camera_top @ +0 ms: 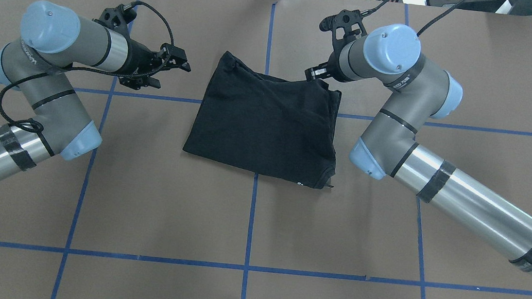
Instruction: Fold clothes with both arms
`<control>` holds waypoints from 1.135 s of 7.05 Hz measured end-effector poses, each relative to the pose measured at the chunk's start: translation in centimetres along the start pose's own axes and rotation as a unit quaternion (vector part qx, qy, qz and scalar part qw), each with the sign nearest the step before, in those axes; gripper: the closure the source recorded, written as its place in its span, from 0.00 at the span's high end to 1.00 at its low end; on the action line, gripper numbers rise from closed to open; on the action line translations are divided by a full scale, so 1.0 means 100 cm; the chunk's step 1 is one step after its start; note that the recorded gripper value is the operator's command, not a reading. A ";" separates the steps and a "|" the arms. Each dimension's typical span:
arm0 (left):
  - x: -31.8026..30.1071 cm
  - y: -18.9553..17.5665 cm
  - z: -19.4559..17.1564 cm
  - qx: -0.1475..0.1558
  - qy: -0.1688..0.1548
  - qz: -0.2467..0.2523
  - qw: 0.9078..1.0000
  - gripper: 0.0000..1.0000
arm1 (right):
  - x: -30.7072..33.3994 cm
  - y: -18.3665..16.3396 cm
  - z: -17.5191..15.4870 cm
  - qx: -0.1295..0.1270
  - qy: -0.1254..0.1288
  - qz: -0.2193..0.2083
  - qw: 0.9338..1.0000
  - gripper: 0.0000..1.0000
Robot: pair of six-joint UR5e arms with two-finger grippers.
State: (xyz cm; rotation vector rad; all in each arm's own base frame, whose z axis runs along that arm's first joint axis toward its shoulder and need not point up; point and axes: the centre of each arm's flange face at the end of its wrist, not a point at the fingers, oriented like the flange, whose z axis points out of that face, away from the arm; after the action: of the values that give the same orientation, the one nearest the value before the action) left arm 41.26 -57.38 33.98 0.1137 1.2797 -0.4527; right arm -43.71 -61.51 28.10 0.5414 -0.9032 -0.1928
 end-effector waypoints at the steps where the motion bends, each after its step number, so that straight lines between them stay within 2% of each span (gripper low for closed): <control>1: 0.000 -0.009 -0.008 0.007 0.000 0.008 1.000 1.00 | 0.016 -0.005 -0.036 -0.024 0.003 0.020 0.999 1.00; 3: -0.010 -0.031 -0.033 0.029 -0.013 0.047 0.998 1.00 | 0.046 0.000 -0.104 -0.067 0.041 0.065 0.995 1.00; 5: -0.037 -0.063 -0.082 0.060 -0.046 0.113 0.991 1.00 | 0.102 0.028 -0.149 -0.102 0.074 0.117 0.985 1.00; 6: -0.061 -0.076 -0.111 0.071 -0.069 0.159 0.982 1.00 | 0.147 0.043 -0.167 -0.118 0.079 0.137 0.980 1.00; 7: -0.089 -0.087 -0.139 0.079 -0.096 0.201 0.972 1.00 | 0.198 0.062 -0.184 -0.134 0.082 0.140 0.978 1.00; 8: -0.112 -0.098 -0.162 0.085 -0.120 0.224 0.964 1.00 | 0.244 0.085 -0.195 -0.153 0.093 0.138 0.974 1.00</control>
State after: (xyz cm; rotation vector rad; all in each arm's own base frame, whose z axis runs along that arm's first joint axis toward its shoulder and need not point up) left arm 20.61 -57.97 41.39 0.4693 0.9381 -0.1766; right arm -13.93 -56.45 39.72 0.1419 -0.7388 -0.0261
